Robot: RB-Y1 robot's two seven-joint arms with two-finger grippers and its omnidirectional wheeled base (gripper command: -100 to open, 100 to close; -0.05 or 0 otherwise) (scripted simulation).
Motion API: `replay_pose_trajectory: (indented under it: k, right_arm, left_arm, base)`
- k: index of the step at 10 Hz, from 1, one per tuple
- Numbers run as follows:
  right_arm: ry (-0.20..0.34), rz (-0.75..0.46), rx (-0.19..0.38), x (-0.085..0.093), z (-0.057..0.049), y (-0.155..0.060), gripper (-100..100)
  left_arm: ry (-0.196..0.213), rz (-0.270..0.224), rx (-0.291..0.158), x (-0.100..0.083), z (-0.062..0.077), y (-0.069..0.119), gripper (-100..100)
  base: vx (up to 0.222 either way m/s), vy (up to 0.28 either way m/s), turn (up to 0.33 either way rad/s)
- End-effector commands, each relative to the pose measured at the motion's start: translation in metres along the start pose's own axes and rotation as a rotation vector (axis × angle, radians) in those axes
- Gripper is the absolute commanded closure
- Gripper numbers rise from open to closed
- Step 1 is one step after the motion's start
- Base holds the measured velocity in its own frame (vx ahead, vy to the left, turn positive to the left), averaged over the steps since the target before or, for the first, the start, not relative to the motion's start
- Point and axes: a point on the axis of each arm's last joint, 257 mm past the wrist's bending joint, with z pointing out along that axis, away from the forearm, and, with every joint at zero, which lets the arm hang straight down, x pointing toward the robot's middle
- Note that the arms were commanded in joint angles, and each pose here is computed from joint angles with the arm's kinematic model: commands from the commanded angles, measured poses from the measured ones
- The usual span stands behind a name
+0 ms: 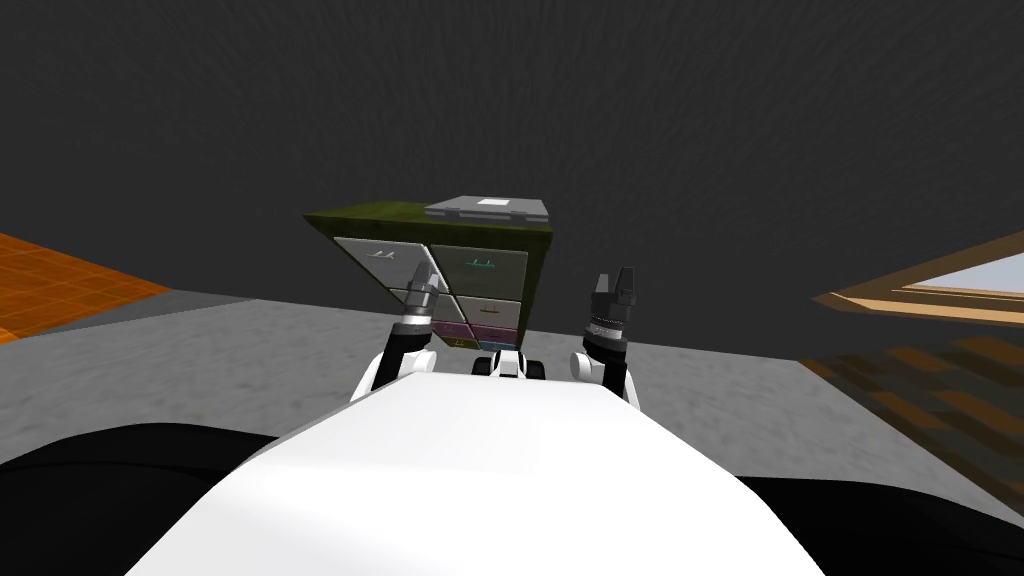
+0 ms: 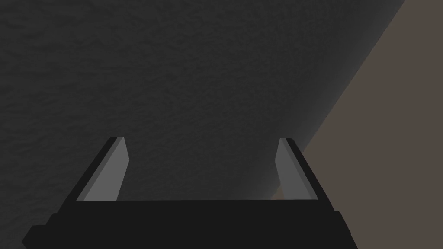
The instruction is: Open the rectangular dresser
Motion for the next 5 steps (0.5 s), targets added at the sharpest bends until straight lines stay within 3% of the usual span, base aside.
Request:
replay_pose_trajectory:
  k: [1, 5]
  right_arm:
    - [0.000, 0.000, 0.000, 0.0000, 0.0000, 0.0000, 0]
    - [0.000, 0.000, 0.000, 0.0000, 0.0000, 0.0000, 0]
  left_arm:
    - [0.010, -0.001, -0.033, 0.0007, 0.0005, 0.0037, -100]
    - [0.011, -0.009, -0.072, -0.0002, 0.0015, 0.0056, -100]
  base:
    - [-0.008, -0.058, -0.016]
    - [-0.006, -0.056, -0.016]
